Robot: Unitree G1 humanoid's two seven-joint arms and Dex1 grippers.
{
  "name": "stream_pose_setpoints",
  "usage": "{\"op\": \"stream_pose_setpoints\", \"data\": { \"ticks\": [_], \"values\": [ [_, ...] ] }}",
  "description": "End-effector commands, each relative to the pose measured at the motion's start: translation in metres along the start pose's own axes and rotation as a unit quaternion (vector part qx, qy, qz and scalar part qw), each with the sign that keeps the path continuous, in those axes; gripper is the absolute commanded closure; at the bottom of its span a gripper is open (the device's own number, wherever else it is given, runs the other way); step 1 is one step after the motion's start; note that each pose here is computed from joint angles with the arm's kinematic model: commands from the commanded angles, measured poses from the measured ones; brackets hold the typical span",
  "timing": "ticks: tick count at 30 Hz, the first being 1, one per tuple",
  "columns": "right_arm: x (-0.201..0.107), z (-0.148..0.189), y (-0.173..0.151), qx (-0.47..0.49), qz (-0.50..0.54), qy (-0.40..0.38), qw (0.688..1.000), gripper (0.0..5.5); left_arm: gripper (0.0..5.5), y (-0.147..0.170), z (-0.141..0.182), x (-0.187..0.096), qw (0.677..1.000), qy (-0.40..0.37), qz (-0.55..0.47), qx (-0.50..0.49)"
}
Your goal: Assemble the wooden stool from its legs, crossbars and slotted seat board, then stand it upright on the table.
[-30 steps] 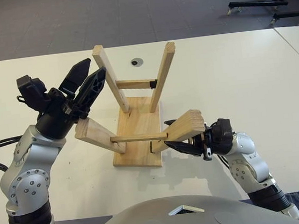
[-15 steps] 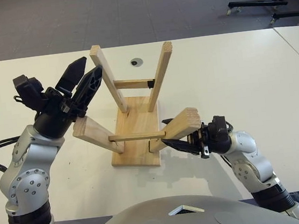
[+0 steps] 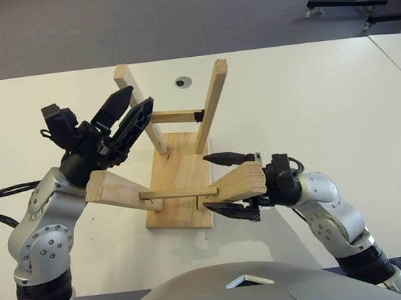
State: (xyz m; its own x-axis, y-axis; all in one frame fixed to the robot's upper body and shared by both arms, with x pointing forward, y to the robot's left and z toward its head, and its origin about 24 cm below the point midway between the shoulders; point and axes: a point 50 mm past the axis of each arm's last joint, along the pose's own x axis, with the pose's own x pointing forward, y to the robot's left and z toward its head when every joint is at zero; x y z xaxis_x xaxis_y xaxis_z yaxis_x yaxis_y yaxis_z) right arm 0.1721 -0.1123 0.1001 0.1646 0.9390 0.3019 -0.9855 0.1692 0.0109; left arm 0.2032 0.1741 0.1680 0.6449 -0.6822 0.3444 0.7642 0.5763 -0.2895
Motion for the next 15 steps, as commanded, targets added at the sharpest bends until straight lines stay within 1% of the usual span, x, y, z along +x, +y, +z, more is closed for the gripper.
{"op": "stream_pose_setpoints", "data": {
  "ticks": [1, 2, 3, 5, 10, 15],
  "values": [
    [-0.004, 0.014, -0.008, -0.052, -0.029, 0.003, 0.998, 0.49, 2.1, 0.002, 0.001, 0.001, 1.0, 0.0, 0.007, 0.009],
    [-0.006, 0.015, -0.01, -0.059, -0.038, 0.002, 0.998, 0.23, 2.1, 0.002, 0.002, 0.002, 1.0, -0.002, 0.007, 0.01],
    [-0.007, 0.014, -0.012, -0.063, -0.043, 0.002, 0.997, 0.12, 2.1, 0.002, 0.002, 0.002, 1.0, -0.004, 0.007, 0.011],
    [-0.009, 0.012, -0.014, -0.07, -0.054, 0.006, 0.996, 0.12, 2.1, 0.004, 0.008, 0.0, 1.0, -0.005, 0.007, 0.024],
    [-0.017, 0.002, -0.013, -0.075, -0.079, 0.009, 0.994, 0.12, 2.1, 0.023, 0.038, -0.009, 0.997, -0.024, 0.029, 0.068],
    [-0.022, -0.002, -0.016, -0.084, -0.095, 0.009, 0.992, 0.12, 2.1, 0.025, 0.041, -0.007, 0.997, -0.02, 0.016, 0.068]
  ]
}}
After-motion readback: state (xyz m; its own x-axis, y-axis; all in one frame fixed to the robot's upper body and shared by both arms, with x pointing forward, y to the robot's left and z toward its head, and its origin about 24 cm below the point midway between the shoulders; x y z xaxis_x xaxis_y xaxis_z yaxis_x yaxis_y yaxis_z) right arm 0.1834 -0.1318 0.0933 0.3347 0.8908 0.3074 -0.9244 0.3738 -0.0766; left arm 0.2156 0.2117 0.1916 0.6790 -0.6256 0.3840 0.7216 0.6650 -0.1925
